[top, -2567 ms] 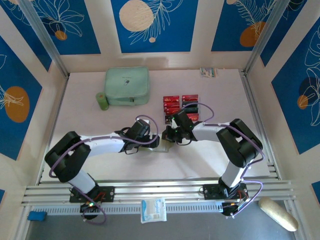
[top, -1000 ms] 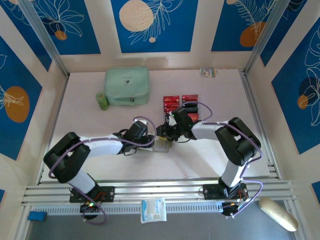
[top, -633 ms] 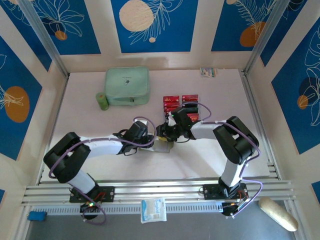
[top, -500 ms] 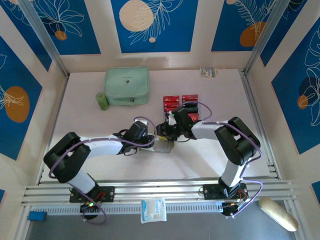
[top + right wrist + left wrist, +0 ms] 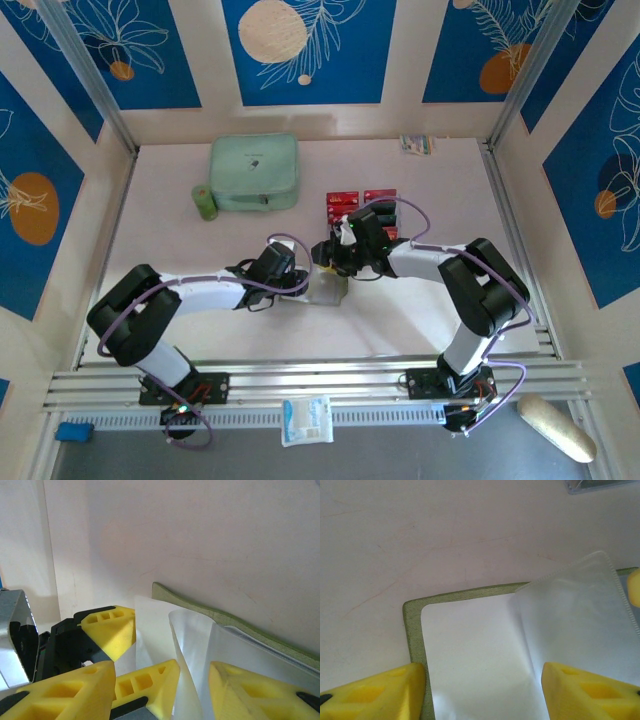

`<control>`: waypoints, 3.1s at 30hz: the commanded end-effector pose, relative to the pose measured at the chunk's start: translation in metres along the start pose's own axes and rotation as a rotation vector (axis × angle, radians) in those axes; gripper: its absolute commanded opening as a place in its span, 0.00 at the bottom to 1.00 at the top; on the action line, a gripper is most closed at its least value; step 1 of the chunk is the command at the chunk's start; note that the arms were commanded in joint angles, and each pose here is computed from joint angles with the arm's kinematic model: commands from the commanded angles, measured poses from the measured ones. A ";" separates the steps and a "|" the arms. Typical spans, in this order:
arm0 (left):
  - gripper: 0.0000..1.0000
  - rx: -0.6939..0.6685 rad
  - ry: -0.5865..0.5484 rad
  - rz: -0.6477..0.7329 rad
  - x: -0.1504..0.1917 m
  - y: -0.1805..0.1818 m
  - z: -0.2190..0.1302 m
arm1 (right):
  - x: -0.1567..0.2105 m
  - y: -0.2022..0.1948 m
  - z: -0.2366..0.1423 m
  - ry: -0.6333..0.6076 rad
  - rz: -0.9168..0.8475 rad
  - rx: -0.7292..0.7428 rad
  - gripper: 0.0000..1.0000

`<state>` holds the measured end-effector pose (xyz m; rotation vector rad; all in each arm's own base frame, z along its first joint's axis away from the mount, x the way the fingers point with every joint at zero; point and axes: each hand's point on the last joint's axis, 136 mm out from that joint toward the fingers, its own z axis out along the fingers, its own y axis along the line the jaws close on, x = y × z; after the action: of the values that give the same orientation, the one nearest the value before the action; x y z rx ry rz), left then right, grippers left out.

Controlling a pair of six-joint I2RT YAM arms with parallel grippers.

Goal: Put the credit cards into the card holder

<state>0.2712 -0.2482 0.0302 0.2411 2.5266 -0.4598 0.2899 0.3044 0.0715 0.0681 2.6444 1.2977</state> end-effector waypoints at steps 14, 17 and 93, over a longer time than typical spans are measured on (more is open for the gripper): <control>0.89 0.018 -0.122 -0.038 -0.021 0.002 -0.045 | 0.016 0.033 0.008 0.091 0.020 -0.087 0.53; 0.94 0.006 -0.169 -0.052 -0.026 0.008 -0.061 | 0.018 0.039 0.012 0.098 0.014 -0.081 0.53; 1.00 -0.208 -0.013 -0.008 0.012 0.048 -0.020 | 0.025 0.003 0.041 0.166 -0.025 0.100 0.03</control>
<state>0.2692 -0.2026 0.0374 0.1536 2.5141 -0.2153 0.2730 0.3407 0.0275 -0.0125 2.8651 1.1864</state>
